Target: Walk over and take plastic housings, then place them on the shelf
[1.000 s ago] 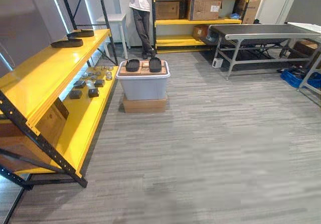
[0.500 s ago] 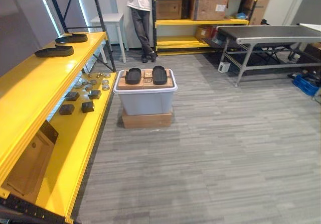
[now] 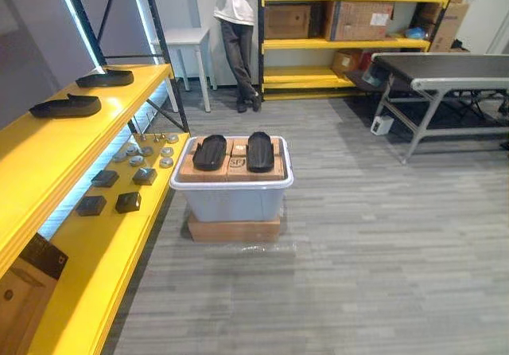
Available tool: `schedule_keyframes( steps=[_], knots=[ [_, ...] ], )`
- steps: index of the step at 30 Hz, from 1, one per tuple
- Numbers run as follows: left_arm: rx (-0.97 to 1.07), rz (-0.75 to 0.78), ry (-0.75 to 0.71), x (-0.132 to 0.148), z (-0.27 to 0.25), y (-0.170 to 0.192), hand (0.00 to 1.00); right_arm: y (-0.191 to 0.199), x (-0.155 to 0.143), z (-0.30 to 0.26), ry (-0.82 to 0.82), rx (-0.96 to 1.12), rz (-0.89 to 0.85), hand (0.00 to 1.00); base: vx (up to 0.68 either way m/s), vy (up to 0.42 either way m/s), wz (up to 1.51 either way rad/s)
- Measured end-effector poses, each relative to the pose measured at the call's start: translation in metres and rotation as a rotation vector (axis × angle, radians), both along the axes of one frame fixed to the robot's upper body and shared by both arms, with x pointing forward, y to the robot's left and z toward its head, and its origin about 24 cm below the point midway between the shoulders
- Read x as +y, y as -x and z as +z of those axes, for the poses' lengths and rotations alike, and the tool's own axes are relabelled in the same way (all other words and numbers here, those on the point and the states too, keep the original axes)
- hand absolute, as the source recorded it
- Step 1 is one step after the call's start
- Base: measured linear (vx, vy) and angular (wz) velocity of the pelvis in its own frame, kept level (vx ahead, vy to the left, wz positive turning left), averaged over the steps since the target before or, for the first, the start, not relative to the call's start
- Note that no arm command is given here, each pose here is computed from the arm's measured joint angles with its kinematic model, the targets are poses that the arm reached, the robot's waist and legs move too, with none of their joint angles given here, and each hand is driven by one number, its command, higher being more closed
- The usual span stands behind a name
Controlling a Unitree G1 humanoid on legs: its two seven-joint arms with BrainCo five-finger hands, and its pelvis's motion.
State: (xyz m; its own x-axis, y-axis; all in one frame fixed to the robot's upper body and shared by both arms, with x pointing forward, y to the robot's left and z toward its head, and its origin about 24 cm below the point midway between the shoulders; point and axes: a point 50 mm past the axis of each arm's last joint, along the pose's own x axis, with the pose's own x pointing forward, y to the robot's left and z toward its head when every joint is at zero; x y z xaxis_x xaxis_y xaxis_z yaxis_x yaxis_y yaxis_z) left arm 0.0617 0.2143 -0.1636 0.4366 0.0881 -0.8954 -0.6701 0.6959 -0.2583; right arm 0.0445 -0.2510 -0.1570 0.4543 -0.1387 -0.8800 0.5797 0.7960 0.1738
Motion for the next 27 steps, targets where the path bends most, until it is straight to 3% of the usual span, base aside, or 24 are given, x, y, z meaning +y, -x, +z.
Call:
schedule_keyframes(
  steps=[3,8,12,19,21,27],
  knots=[
    [0.011,0.008,0.008,-0.004,-0.002,0.012,0.0,-0.033,-0.013,0.01,0.058,-0.113,-0.003,0.0,0.61,0.126,-0.41],
    [0.014,-0.034,-0.038,0.003,-0.001,0.016,0.0,-0.036,-0.014,0.012,0.059,-0.13,-0.008,0.0,0.61,0.19,-0.18],
    [-0.037,-0.135,-0.096,0.018,0.006,-0.013,0.0,-0.035,0.004,0.005,0.008,-0.111,0.024,0.0,0.6,0.197,0.26],
    [-0.206,-0.125,-0.141,0.036,0.027,-0.066,0.0,-0.019,0.011,0.0,-0.005,-0.061,0.053,0.0,0.53,-0.072,0.55],
    [-0.184,-0.069,-0.115,0.028,0.022,-0.051,0.0,-0.009,0.01,-0.001,0.006,-0.037,0.035,0.0,0.58,-0.293,0.45],
    [0.038,0.035,0.001,-0.009,-0.003,0.027,0.0,-0.05,0.02,0.014,0.084,-0.199,0.144,0.0,0.42,-0.151,-0.25]
  ],
)
